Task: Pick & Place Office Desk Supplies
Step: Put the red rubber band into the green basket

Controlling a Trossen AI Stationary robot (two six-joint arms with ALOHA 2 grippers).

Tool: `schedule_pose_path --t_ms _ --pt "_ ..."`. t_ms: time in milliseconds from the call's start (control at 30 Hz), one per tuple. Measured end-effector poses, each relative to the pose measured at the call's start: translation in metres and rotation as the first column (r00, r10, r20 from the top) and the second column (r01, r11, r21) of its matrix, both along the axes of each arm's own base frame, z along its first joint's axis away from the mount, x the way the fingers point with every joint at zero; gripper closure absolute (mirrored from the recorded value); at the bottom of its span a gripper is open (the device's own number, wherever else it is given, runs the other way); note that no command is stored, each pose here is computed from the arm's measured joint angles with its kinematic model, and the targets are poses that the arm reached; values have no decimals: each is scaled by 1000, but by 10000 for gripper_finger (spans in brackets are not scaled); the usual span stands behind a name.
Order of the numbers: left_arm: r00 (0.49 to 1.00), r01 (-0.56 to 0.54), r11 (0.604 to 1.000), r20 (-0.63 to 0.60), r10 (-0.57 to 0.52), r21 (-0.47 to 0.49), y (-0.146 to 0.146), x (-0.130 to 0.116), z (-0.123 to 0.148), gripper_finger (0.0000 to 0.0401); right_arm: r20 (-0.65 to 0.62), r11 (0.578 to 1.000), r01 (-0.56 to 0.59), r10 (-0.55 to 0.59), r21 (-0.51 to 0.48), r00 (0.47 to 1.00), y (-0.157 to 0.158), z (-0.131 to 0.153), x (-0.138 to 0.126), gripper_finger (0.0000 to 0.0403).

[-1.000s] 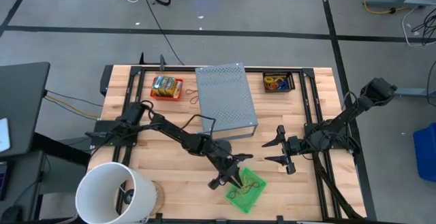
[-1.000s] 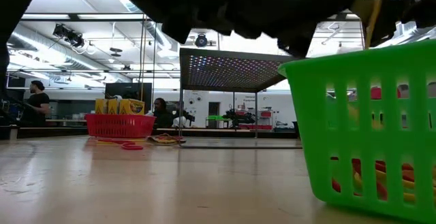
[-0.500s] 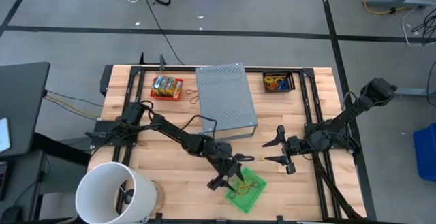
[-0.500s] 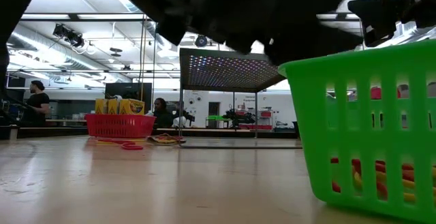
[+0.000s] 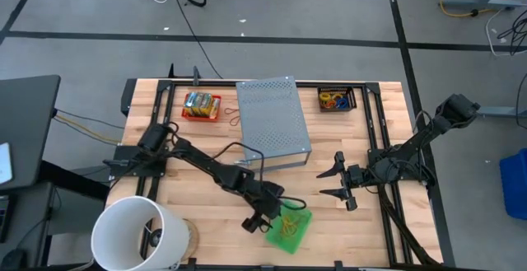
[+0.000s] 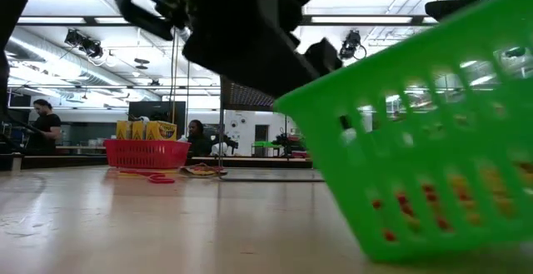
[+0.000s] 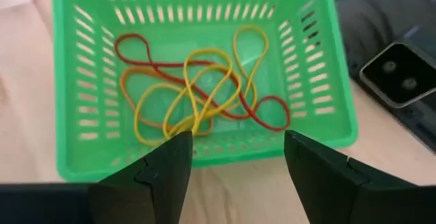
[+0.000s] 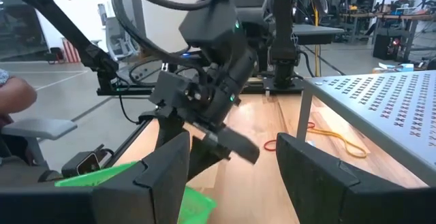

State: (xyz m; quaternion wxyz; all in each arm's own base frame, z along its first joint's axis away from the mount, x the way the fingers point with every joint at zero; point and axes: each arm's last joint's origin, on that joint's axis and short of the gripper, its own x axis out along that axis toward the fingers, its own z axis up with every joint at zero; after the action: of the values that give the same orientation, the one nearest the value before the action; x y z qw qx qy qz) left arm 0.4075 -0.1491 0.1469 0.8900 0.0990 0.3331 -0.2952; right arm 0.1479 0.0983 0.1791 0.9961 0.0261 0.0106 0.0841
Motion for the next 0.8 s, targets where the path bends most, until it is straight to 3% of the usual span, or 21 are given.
schedule_pose_path --t_ms 167,433,600,800 --pt "1000 -19 999 -2 19 45 -4 -8 13 165 -1 1000 0 0 -1 1000 0 0 0 177" --pt "997 12 1000 81 -11 -10 -10 -12 39 165 -6 1000 0 0 -4 1000 0 -1 0 177" --pt "999 12 1000 49 -11 -25 -6 -20 35 166 -11 1000 0 0 2 1000 0 -1 0 177" --pt "976 15 983 218 26 -186 -1 -36 29 167 -20 1000 0 0 -4 1000 0 -2 0 177"
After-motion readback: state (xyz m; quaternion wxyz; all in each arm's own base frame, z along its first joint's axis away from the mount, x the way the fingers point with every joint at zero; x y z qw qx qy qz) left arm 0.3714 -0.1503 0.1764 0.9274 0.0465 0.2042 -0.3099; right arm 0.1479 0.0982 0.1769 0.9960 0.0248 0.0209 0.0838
